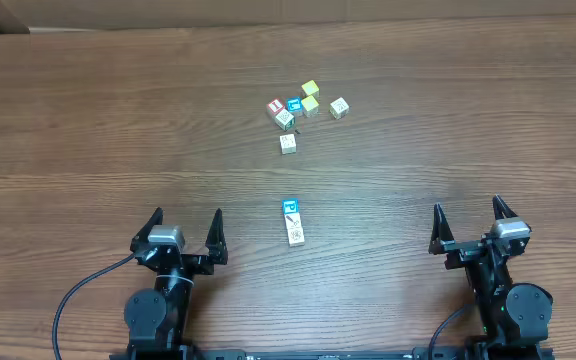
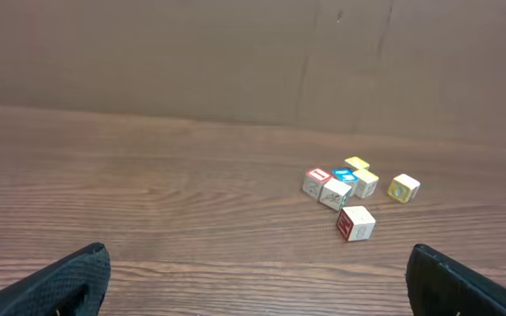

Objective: Flip 3 blocks

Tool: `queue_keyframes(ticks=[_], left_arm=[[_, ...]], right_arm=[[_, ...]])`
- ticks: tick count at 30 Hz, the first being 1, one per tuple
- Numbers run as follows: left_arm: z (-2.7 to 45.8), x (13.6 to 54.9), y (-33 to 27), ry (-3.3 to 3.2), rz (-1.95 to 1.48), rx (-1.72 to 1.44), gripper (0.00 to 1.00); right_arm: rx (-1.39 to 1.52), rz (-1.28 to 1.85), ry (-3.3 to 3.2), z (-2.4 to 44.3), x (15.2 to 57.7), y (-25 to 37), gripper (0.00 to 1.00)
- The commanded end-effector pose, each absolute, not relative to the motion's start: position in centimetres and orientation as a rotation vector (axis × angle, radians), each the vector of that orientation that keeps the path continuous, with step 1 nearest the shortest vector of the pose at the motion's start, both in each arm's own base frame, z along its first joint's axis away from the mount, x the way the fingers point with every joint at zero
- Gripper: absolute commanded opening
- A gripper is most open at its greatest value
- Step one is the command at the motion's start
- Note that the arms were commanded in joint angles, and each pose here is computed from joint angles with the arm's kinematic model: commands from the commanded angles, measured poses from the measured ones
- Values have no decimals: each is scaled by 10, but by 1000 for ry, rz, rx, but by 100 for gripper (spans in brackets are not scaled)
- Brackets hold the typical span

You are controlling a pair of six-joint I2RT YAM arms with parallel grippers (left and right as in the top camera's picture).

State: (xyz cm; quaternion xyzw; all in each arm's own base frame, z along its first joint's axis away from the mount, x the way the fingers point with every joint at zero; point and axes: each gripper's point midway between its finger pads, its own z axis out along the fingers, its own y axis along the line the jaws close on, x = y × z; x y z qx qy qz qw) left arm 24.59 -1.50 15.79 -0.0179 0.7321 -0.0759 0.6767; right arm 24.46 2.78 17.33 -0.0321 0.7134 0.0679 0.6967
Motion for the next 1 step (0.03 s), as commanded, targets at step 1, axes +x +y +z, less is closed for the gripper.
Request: queue_keyframes(ticks=[1], left_arm=[[157,246,-16,1644,-161,-20,100]], right_arm=[[-77,150,1589,171,245,28,100]])
